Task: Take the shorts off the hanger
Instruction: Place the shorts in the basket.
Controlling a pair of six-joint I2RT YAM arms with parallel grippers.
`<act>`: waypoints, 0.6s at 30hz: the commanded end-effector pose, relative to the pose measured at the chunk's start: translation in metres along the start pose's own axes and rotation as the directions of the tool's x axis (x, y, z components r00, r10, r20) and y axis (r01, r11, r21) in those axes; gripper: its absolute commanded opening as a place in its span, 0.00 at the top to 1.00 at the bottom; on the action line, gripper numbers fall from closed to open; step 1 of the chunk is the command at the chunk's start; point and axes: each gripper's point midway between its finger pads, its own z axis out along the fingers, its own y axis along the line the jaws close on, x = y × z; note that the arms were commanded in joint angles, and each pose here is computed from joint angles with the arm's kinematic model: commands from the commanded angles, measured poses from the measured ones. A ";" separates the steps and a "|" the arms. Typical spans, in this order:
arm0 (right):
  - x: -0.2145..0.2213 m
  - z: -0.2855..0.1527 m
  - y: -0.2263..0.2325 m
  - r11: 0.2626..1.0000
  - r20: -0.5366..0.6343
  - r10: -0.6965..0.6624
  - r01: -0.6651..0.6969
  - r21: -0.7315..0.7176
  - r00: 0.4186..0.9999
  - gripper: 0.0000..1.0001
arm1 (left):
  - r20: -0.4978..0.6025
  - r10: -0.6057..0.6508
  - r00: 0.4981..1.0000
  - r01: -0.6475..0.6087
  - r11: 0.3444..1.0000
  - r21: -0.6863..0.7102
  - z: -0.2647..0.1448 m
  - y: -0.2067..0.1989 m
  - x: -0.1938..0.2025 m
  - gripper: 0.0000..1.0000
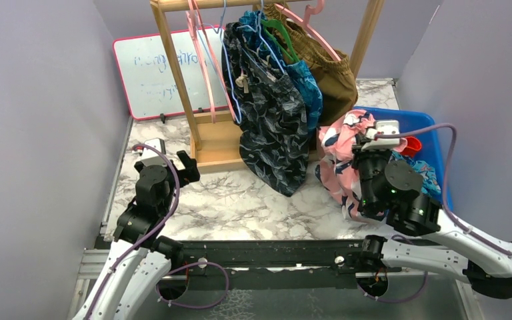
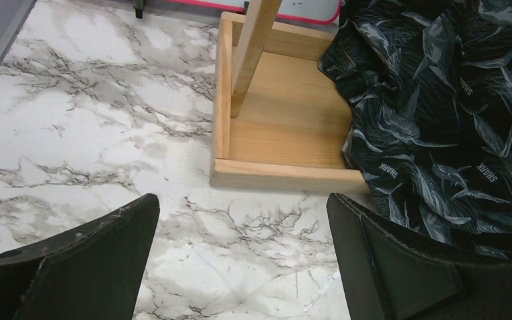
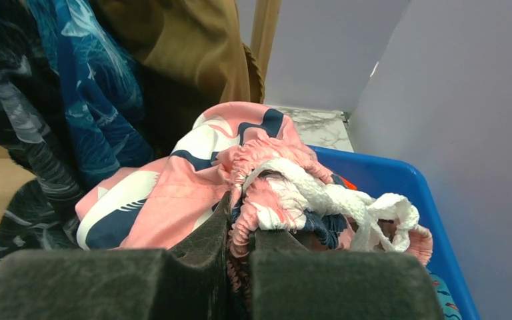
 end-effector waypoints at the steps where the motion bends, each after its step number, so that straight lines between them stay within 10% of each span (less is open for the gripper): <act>1: 0.018 0.019 0.012 0.999 -0.035 -0.015 0.016 0.035 0.999 0.99 | 0.005 0.007 1.000 -0.007 0.999 0.033 0.002 -0.006 -0.002 0.01; 8: 0.084 0.090 -0.040 0.983 -0.251 0.053 -0.006 0.185 0.967 0.99 | 0.005 0.009 1.000 -0.009 0.999 0.035 0.002 -0.006 -0.001 0.01; 18: 0.038 0.114 -0.144 0.920 -0.206 0.037 0.048 0.389 0.978 0.99 | 0.000 0.012 1.000 -0.012 0.999 0.038 0.003 -0.006 0.000 0.01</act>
